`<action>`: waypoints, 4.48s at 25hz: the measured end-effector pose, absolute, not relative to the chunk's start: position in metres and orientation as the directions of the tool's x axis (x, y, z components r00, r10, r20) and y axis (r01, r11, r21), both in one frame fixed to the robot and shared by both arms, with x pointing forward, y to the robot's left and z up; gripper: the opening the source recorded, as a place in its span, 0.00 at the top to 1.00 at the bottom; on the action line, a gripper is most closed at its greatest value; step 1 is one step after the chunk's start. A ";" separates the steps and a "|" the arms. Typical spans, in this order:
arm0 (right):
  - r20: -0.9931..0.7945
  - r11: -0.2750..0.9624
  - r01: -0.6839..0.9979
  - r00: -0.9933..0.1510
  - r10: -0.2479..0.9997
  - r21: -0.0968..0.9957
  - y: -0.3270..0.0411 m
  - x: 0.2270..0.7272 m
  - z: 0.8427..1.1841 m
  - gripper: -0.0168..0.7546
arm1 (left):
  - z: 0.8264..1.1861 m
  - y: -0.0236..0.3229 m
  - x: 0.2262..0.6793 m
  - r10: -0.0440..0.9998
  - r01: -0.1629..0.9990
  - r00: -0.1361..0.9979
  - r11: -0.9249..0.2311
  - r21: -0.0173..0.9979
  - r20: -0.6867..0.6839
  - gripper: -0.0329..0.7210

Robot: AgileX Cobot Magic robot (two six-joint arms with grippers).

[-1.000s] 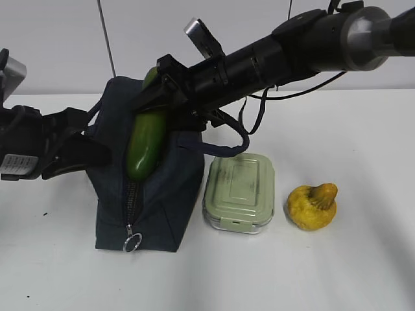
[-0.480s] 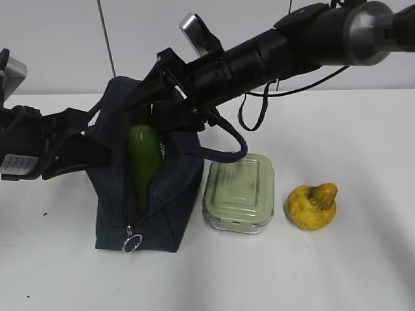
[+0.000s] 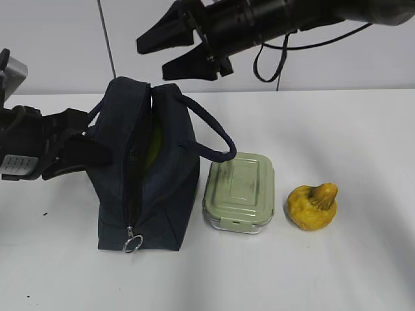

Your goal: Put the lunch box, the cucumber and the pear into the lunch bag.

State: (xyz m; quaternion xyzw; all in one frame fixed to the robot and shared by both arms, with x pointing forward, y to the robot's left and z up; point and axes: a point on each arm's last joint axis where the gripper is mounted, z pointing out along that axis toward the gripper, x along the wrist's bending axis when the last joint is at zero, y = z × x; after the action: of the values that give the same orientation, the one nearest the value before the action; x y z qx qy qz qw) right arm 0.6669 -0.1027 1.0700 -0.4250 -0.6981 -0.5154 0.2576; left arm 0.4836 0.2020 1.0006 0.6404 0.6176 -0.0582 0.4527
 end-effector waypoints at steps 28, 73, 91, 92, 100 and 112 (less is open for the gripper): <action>0.177 0.221 0.911 -0.296 0.939 0.349 -0.233 0.555 1.119 0.35 | 1.001 0.202 0.483 0.735 0.846 0.233 0.170 0.506 -0.636 0.98; 0.139 0.314 0.923 -0.349 0.927 0.222 -0.218 0.556 0.997 0.41 | 1.001 0.201 0.482 0.726 0.851 0.240 0.162 0.500 -0.644 0.98; 0.112 0.293 0.938 -0.316 0.942 0.188 -0.219 0.570 0.965 0.58 | 1.001 0.200 0.482 0.725 0.851 0.241 0.161 0.499 -0.645 0.98; 0.112 0.293 0.938 -0.316 0.942 0.188 -0.219 0.570 0.965 0.60 | 1.001 0.200 0.482 0.725 0.851 0.241 0.161 0.499 -0.645 0.98; 0.116 0.293 0.939 -0.316 0.942 0.179 -0.219 0.569 0.967 0.65 | 1.001 0.200 0.482 0.725 0.851 0.241 0.161 0.499 -0.645 0.98; 0.307 0.288 0.729 -0.564 0.767 0.621 -0.190 0.553 1.092 0.65 | 1.001 0.200 0.482 0.725 0.851 0.241 0.161 0.499 -0.645 0.98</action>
State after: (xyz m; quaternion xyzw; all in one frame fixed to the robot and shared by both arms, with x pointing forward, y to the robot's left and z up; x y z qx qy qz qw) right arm 0.5526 -0.1897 1.0916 -0.4663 -0.8020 -0.3725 -0.0250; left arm 0.4819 0.2004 1.0010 0.6438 0.6121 -0.0695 0.4538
